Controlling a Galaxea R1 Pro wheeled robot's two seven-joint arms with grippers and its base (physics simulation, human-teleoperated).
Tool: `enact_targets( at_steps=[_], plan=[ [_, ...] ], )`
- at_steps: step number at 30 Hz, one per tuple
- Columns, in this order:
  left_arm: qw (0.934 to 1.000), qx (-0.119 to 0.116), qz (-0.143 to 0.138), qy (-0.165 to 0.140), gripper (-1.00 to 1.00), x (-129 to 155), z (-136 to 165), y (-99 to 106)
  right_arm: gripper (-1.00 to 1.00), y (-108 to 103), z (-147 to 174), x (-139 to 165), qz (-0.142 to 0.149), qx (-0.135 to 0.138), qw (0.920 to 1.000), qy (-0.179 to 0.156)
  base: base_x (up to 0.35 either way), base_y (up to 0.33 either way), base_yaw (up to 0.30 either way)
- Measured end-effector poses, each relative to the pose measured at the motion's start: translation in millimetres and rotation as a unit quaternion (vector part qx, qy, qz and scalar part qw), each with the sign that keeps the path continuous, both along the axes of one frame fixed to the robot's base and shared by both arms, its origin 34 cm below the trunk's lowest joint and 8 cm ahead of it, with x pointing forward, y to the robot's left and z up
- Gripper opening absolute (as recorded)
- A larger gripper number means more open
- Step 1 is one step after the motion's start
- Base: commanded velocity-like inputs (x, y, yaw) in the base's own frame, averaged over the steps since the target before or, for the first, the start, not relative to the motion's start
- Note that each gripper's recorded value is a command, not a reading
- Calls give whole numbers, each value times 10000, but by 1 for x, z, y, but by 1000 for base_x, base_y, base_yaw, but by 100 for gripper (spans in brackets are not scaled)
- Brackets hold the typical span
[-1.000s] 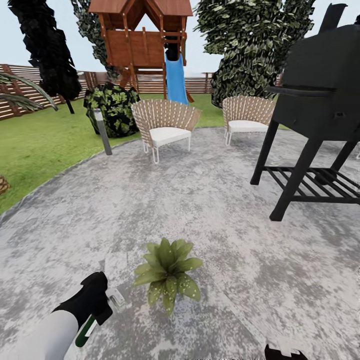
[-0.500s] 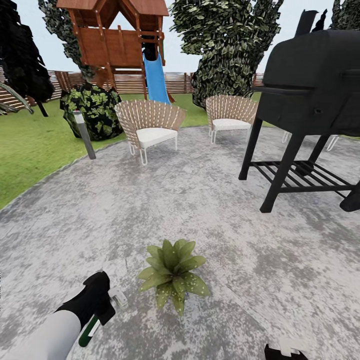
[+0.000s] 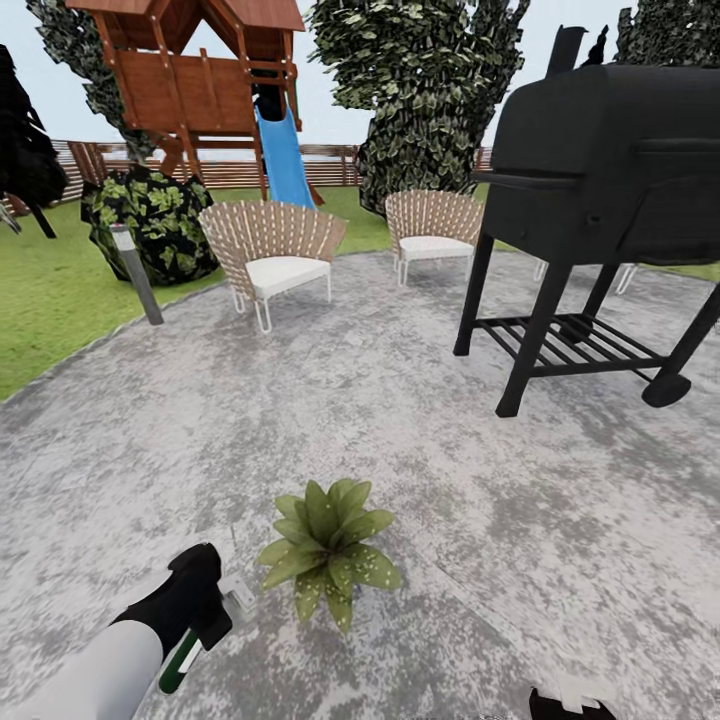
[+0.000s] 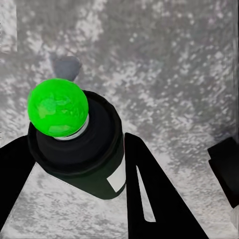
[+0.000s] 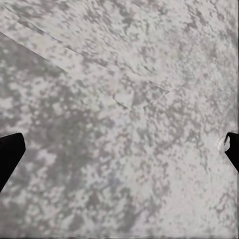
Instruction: Pick up the pesticide atomizer in the garden and spray insectifuge to fully cover both potted plants in the garden.
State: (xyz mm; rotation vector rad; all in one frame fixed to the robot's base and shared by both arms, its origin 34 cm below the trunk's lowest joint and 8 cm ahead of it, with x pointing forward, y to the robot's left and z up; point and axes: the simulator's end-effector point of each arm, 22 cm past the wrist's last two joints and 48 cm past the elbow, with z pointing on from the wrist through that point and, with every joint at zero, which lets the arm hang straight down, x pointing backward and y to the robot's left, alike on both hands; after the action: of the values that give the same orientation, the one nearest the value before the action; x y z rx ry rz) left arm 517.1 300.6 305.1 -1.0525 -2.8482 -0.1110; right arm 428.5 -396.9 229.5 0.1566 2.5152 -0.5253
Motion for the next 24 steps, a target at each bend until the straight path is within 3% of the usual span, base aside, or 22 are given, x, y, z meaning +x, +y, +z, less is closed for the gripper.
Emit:
enact_targets(
  at_steps=[5, 7, 9, 11, 12, 13, 16, 24],
  plan=[
    [9999, 60, -100, 9, -100, 2, 2, 4, 100, 1, 0, 0, 2, 9, 10000, 6, 0, 0, -279],
    [9995, 165, -270, 54, -100, 1, 3, 9, 100, 1, -1, 0, 2, 11, 10000, 6, 0, 0, -279],
    [9986, 97, -352, 394, -100, -12, 4, 12, 100, 1, -1, 0, 2, 11, 10000, 6, 0, 0, -279],
    [9931, -144, -363, 1110, -100, -24, 30, 24, 100, 1, 0, 0, 2, 10, 10000, 5, 0, 0, -279],
    [9882, -135, -389, 1477, -100, -25, 49, 30, 100, 2, 0, 0, 3, 13, 10000, 5, 0, 0, -207],
    [9868, -137, -407, 1558, -100, -26, 53, 28, 100, 2, -1, 0, 1, 13, 10000, 6, 0, 0, -28],
    [9864, -118, -407, 1585, -100, -25, 56, 29, 100, 2, -1, -1, 22, 13, 10000, 12, 0, 0, -9],
    [9915, -160, -510, 1185, -100, 1, 68, 19, 100, 1, -1, -2, 51, 14, 10000, 29, 0, 0, -1]
  ],
)
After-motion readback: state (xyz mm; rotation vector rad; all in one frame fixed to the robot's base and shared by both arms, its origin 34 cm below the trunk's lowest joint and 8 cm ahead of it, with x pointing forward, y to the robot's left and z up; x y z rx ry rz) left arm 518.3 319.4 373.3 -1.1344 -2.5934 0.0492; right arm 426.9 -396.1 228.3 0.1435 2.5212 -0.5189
